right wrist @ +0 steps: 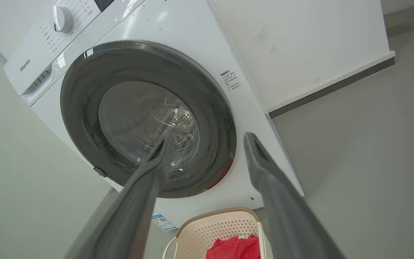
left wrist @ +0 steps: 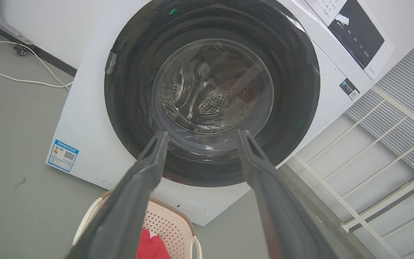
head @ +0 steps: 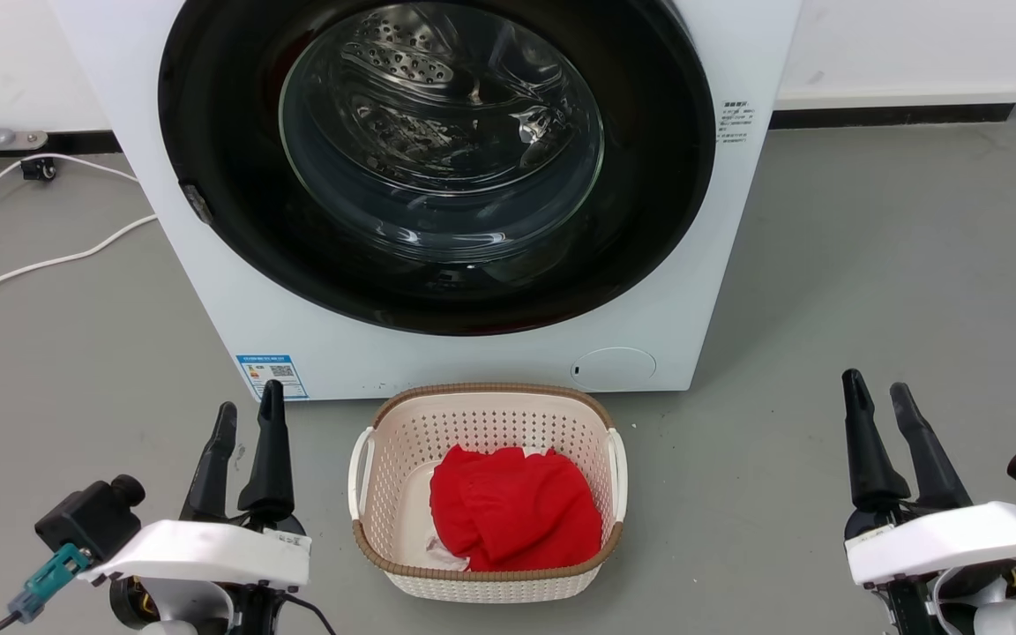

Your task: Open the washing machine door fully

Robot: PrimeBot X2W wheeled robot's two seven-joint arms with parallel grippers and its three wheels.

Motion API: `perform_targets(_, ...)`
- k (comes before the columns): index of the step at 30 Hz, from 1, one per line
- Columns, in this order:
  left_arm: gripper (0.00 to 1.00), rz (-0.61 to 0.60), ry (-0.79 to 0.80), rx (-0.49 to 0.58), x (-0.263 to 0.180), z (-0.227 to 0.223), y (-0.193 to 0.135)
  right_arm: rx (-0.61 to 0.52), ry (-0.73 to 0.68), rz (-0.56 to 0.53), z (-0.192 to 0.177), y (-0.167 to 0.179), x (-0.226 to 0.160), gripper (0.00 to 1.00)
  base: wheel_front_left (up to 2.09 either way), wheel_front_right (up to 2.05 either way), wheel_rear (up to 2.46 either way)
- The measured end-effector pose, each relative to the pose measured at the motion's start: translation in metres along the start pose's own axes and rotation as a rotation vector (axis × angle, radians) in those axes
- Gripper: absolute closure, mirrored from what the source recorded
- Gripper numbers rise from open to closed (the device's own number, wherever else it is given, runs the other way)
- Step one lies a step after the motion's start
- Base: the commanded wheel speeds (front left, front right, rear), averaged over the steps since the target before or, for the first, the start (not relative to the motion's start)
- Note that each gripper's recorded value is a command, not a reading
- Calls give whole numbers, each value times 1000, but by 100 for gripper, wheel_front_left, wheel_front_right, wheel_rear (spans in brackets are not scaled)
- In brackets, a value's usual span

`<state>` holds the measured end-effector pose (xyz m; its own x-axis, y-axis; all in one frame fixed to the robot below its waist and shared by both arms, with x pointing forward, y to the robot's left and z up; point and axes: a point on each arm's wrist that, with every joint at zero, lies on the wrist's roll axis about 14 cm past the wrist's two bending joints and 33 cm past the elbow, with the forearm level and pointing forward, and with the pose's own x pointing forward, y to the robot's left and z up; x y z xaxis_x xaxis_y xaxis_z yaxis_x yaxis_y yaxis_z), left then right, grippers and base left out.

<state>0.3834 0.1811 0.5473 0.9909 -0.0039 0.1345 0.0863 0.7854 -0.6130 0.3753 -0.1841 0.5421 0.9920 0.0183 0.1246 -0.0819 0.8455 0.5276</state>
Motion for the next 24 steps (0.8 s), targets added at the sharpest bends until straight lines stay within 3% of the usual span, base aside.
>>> perform_targets(24,0,-45,-22,335,-2,1,-11,-296,-16,32,4,4,0,0,0,0,0)
